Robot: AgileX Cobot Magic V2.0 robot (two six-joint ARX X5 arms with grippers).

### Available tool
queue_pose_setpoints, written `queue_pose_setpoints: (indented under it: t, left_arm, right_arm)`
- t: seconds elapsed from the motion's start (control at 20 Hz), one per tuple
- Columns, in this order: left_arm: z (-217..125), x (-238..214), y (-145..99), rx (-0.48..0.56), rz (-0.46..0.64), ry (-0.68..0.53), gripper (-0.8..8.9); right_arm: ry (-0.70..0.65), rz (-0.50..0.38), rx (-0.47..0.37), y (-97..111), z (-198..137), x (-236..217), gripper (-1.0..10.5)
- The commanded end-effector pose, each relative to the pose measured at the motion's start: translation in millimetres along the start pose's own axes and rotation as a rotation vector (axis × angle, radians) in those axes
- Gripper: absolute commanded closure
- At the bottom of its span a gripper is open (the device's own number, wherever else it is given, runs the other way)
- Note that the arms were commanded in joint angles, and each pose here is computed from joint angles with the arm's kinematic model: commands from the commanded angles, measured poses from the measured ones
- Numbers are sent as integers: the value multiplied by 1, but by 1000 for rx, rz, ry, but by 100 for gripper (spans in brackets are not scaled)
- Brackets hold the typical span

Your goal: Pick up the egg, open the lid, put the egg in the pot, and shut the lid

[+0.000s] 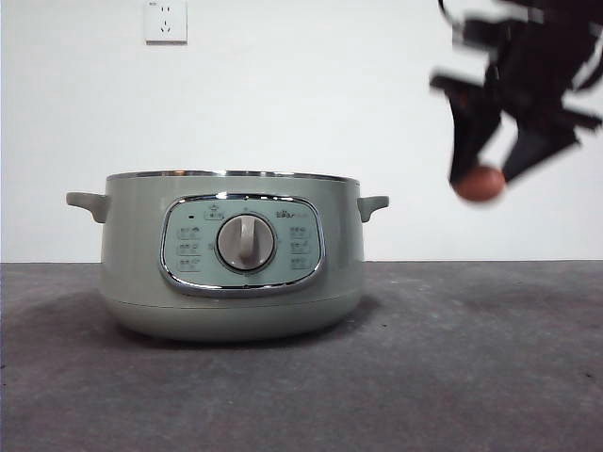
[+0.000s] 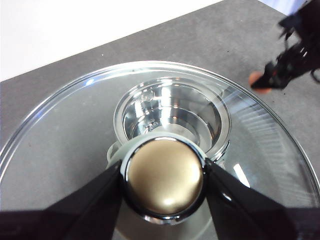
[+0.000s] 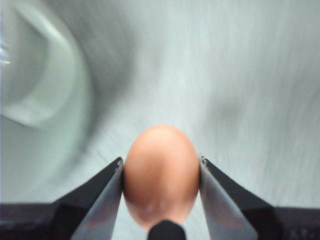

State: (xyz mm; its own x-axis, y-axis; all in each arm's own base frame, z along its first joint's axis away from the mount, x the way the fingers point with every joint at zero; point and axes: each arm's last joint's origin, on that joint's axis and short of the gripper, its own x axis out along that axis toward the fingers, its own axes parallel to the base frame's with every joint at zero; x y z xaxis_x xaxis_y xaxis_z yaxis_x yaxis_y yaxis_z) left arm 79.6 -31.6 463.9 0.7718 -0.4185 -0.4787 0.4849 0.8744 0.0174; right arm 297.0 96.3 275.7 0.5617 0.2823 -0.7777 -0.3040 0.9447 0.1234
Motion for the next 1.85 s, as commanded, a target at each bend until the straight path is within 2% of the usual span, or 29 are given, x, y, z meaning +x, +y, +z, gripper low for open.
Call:
queue_pose_setpoints:
  t: [0.05, 0.25, 0.4, 0.65, 0.8, 1.0, 1.15, 1.65, 1.75, 1.8, 1.85]
  left_arm:
    - [5, -9, -1, 10, 2, -75, 821]
    - [5, -9, -1, 10, 1, -75, 821]
    - [5, -9, -1, 10, 1, -75, 821]
    - [5, -9, -1, 9, -1, -75, 821]
    - [5, -9, -1, 9, -2, -74, 821]
    - [5, -9, -1, 9, -2, -74, 821]
    - [5, -9, -1, 9, -2, -74, 821]
    - [5, -8, -1, 9, -3, -72, 821]
    - [5, -8, -1, 9, -3, -72, 821]
    - [5, -8, -1, 9, -3, -72, 821]
    - [5, -8, -1, 9, -3, -71, 821]
  right_arm:
    - [-88, 36, -32, 16, 19, -22, 962]
    - [-231, 134, -132, 61, 56, -49, 963]
    - [-250, 195, -189, 94, 75, -41, 963]
    - [-181, 257, -277, 144, 90, 10, 963]
    - [-104, 266, -322, 166, 88, 50, 963]
    - [3, 257, -370, 181, 77, 98, 963]
    - [71, 242, -393, 183, 67, 122, 963]
    - [226, 178, -443, 182, 43, 151, 958]
    - [226, 181, -447, 184, 42, 151, 868]
    - [227, 181, -446, 184, 42, 150, 728]
    - [228, 181, -443, 185, 42, 150, 638]
